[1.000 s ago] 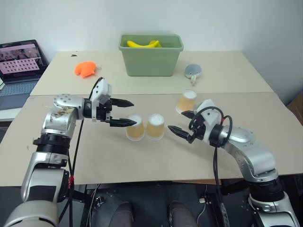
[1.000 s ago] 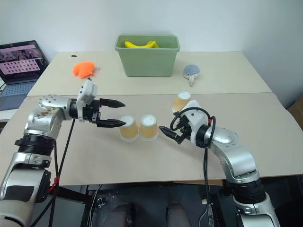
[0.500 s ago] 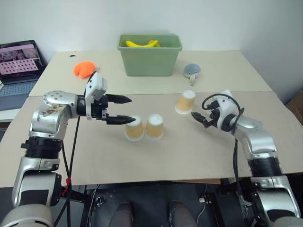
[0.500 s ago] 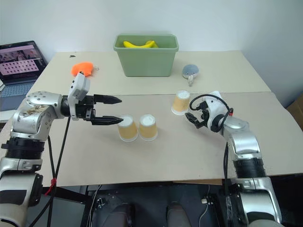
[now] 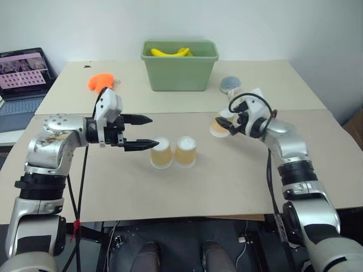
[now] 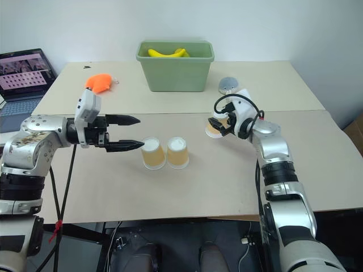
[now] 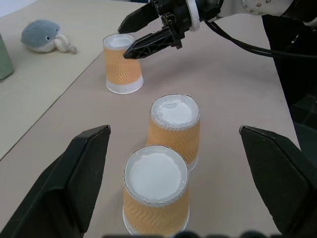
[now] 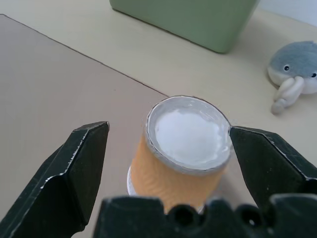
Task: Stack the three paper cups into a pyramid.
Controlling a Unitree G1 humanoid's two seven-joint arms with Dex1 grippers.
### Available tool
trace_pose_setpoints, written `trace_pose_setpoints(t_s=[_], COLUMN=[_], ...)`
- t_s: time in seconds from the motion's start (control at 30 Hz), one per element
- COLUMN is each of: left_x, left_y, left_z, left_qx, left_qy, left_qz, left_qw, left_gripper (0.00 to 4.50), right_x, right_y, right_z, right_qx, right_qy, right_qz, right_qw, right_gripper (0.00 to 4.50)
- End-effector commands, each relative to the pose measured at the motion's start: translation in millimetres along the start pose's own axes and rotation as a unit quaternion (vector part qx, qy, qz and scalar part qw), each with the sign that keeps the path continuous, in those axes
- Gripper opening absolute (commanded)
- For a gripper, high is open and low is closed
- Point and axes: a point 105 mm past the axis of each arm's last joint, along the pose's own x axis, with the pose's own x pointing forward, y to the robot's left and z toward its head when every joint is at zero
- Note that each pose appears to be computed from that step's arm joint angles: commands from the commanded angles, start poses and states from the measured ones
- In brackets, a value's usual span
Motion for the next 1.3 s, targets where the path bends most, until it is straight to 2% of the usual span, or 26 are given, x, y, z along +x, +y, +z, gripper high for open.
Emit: trace_pose_setpoints(t_s=[0.03,0.3,0.5,0.67,0.9,1.03,1.3], left_x=[-8.9,-9.6,-9.9,-7.8,-5.2,-4.5,-3.4], left_y=[-1.1,-2.9,-0.7,2.0,4.0,3.6,3.6], left_z=[14.6,14.1,14.4,14.5,12.8,12.5,12.1], left_qx=[0.023,0.021,0.022,0.025,0.026,0.026,0.026], left_qy=[-0.014,-0.011,-0.009,-0.01,-0.01,-0.01,-0.011], left_qz=[0.012,0.013,0.016,0.02,0.02,0.018,0.018], left_qw=[1.0,1.0,1.0,0.999,0.999,0.999,0.999], left_gripper=[4.45,4.45,4.45,4.45,4.45,4.45,4.45], right_x=[5.5,12.1,10.6,9.9,5.3,-2.9,-28.1], right_y=[-2.5,-9.9,-13.4,-8.8,17.6,16.5,-20.3], right_z=[12.8,7.6,17.4,22.2,47.8,53.9,12.7], right_qx=[-0.01,0.016,0.018,0.004,-0.028,-0.028,-0.003], right_qy=[-0.019,-0.021,-0.039,-0.043,-0.064,-0.07,-0.019], right_qz=[0.0,-0.015,-0.016,-0.011,0.023,0.015,-0.049], right_qw=[1.0,1.0,0.999,0.999,0.997,0.997,0.999], right_gripper=[4.5,4.5,4.5,4.5,4.5,4.5,4.5])
